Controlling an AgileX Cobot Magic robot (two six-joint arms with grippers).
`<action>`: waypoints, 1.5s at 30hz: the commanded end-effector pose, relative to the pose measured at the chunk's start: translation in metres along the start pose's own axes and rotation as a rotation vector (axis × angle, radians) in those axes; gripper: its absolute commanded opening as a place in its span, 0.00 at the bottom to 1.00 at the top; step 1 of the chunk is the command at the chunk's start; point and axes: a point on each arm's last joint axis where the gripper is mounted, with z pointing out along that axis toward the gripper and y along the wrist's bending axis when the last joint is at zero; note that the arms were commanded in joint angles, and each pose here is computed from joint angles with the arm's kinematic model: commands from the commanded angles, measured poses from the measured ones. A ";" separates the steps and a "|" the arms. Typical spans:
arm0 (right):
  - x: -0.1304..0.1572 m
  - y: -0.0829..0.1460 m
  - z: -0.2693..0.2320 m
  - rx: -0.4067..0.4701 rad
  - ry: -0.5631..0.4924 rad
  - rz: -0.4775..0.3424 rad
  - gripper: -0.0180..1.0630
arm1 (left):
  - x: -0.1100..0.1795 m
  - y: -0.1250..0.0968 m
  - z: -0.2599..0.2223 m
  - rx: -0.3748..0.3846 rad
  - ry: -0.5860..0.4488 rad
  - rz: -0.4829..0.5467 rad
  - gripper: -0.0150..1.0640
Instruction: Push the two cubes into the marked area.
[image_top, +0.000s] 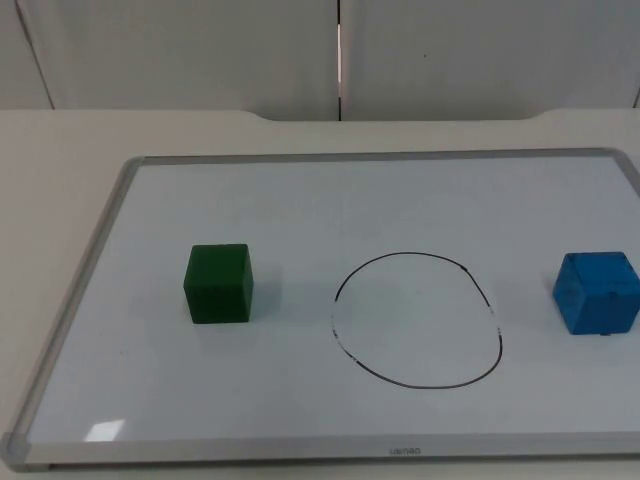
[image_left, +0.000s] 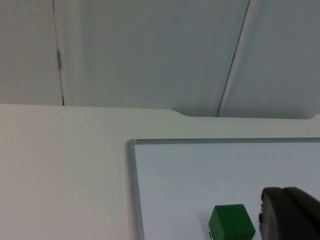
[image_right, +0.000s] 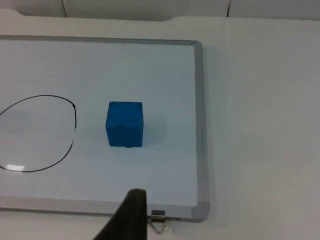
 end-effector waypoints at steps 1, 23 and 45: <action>0.001 0.000 0.001 -0.022 -0.001 -0.007 0.99 | -0.004 -0.003 0.004 0.031 0.000 -0.047 0.01; 0.001 0.000 0.001 -0.029 -0.001 -0.009 0.99 | -0.010 -0.005 0.072 0.136 0.156 -0.055 0.01; 0.001 0.000 0.001 -0.027 -0.001 -0.009 0.99 | 0.022 0.000 0.169 0.237 0.384 -0.181 0.01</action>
